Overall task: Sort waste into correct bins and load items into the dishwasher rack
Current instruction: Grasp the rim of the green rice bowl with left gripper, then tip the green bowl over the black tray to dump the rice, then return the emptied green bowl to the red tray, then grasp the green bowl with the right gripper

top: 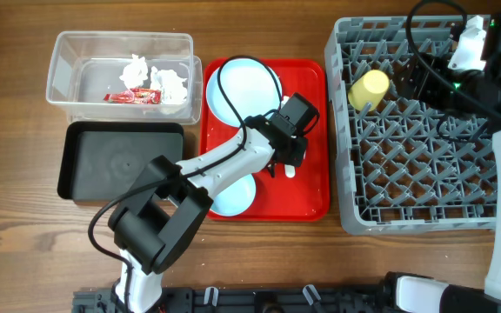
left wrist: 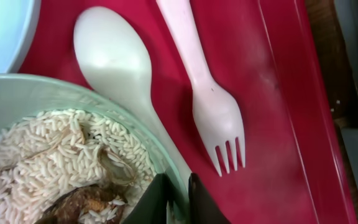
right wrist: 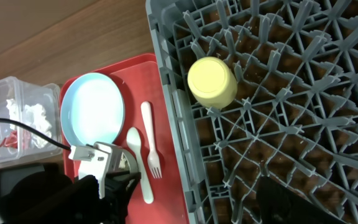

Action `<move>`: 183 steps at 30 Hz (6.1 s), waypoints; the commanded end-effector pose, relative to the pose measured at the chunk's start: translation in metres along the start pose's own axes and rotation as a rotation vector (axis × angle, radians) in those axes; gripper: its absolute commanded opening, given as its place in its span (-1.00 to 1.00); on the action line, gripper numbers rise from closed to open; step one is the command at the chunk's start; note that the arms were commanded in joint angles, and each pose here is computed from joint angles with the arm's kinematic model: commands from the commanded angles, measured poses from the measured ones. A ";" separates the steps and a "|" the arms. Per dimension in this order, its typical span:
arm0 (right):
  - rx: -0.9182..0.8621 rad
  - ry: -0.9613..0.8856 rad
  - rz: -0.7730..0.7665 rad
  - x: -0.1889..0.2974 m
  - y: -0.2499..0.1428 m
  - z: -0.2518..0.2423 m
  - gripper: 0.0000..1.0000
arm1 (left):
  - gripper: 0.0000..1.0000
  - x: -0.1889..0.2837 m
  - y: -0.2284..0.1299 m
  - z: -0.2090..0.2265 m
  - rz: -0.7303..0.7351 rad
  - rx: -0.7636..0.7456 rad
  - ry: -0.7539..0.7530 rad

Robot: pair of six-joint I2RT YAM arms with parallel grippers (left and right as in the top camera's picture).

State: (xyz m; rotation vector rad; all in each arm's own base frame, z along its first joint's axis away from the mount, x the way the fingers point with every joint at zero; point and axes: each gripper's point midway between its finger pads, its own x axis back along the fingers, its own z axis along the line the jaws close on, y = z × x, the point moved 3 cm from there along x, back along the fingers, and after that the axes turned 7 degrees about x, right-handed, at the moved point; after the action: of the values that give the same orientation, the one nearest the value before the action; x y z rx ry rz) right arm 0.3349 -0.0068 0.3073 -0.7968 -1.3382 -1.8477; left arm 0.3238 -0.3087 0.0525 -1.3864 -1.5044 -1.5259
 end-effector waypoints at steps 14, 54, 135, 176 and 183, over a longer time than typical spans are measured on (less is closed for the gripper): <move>0.016 -0.004 0.014 -0.003 -0.002 -0.002 0.66 | -0.92 0.098 0.030 -0.012 -0.043 0.089 -0.052; 0.033 -0.005 0.033 -0.003 -0.006 -0.002 0.66 | -0.92 0.189 -0.037 0.276 -0.114 0.869 -0.904; 0.087 -0.001 0.041 -0.003 -0.007 -0.002 0.68 | -0.92 0.064 0.005 -0.029 -0.241 -0.038 0.021; 0.317 -0.027 0.467 -0.197 -0.140 0.117 0.40 | 1.00 0.255 0.007 0.185 -0.378 0.671 0.135; 0.316 -0.088 0.528 -0.230 -0.155 0.104 0.15 | 1.00 0.254 0.004 0.186 -0.368 0.672 0.140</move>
State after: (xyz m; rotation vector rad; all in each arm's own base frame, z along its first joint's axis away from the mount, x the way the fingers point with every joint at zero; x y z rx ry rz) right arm 0.3408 0.1756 0.0899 -0.8825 -1.2626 -1.2000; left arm 0.3025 -0.0701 0.2559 -0.6266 -2.0055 -1.1077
